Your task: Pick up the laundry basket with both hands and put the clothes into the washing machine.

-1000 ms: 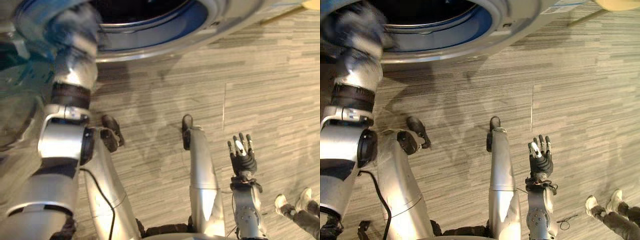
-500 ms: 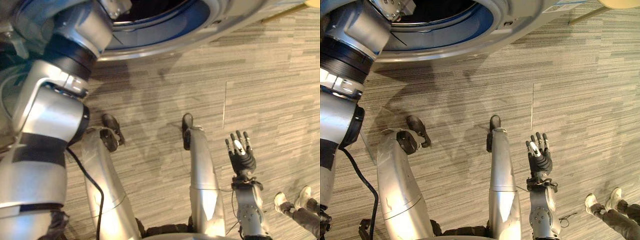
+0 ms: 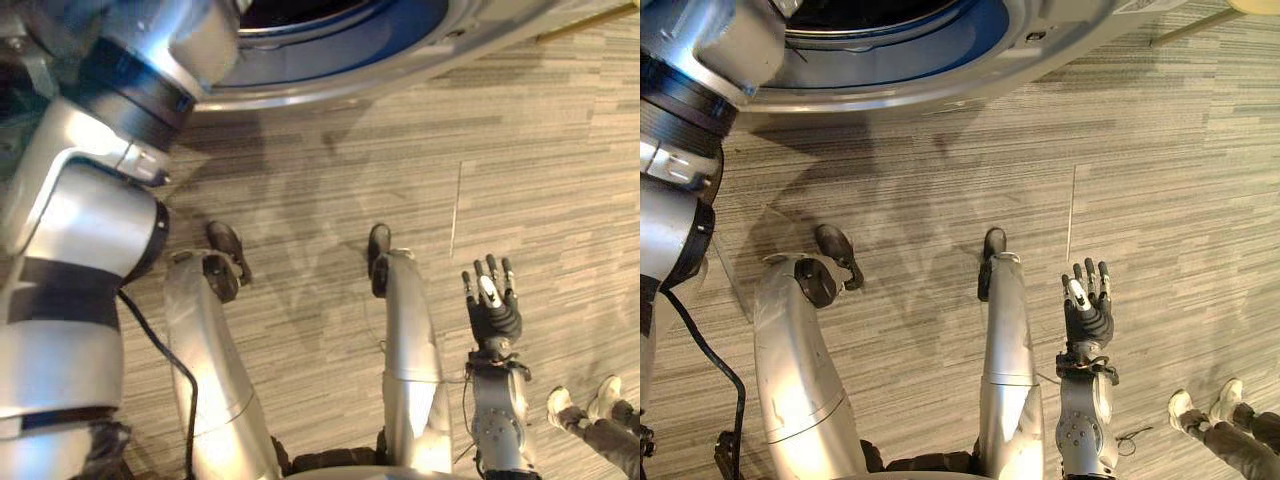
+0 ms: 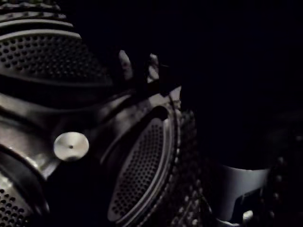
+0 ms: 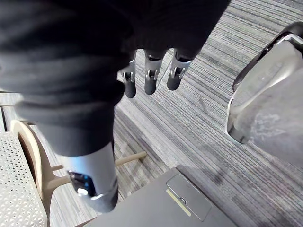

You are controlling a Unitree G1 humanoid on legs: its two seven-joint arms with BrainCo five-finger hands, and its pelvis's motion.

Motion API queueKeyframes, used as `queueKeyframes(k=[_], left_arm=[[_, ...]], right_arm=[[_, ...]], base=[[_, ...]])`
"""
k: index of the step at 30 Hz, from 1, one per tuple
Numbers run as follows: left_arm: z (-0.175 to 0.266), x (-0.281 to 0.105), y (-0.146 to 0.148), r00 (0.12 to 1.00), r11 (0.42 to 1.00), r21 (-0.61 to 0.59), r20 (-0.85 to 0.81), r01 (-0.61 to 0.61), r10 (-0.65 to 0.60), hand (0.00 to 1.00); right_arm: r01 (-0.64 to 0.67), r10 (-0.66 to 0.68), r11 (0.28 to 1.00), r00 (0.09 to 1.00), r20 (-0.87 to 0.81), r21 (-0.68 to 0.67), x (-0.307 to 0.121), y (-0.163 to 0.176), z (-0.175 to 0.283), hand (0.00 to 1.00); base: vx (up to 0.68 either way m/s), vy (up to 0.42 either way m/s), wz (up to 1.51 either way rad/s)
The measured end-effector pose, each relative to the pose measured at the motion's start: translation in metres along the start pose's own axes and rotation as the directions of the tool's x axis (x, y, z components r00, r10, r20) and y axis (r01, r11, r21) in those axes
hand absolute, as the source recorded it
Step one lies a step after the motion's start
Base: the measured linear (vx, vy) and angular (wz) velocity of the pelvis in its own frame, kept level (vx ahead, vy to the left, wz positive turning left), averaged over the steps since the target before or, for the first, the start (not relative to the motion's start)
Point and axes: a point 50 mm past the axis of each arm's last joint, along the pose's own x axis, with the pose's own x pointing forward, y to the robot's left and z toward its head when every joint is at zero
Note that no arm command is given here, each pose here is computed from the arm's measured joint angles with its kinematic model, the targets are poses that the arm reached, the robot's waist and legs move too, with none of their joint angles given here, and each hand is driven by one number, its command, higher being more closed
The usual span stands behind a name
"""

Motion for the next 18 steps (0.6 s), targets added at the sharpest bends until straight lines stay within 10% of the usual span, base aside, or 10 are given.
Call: queueKeyframes(k=[4,10,13,18], left_arm=[[-0.037,-0.025,-0.026,0.969,0.96,-0.269,-0.206,0.077,-0.136,0.0],[-0.09,-0.058,-0.048,0.814,0.586,-0.774,-0.489,-0.24,-0.314,0.0],[-0.086,-0.076,-0.066,0.775,0.405,-0.839,-0.514,-0.364,-0.367,0.0],[-0.046,-0.148,-0.12,0.673,0.284,-0.851,-0.523,-0.442,-0.522,0.0]], right_arm=[[0.001,-0.001,1.0,1.0,0.005,0.001,0.0,0.0,0.001,0.0],[0.02,-0.019,1.0,0.999,-0.037,0.008,-0.002,0.0,-0.007,0.0],[0.024,-0.024,1.0,0.998,-0.055,0.012,-0.002,0.0,-0.011,0.0],[0.008,-0.009,1.0,0.995,-0.104,-0.013,-0.005,0.004,-0.022,0.0]], base=[[-0.02,-0.027,0.01],[-0.03,-0.059,0.05],[0.0,-0.045,0.03],[0.01,-0.074,0.19]])
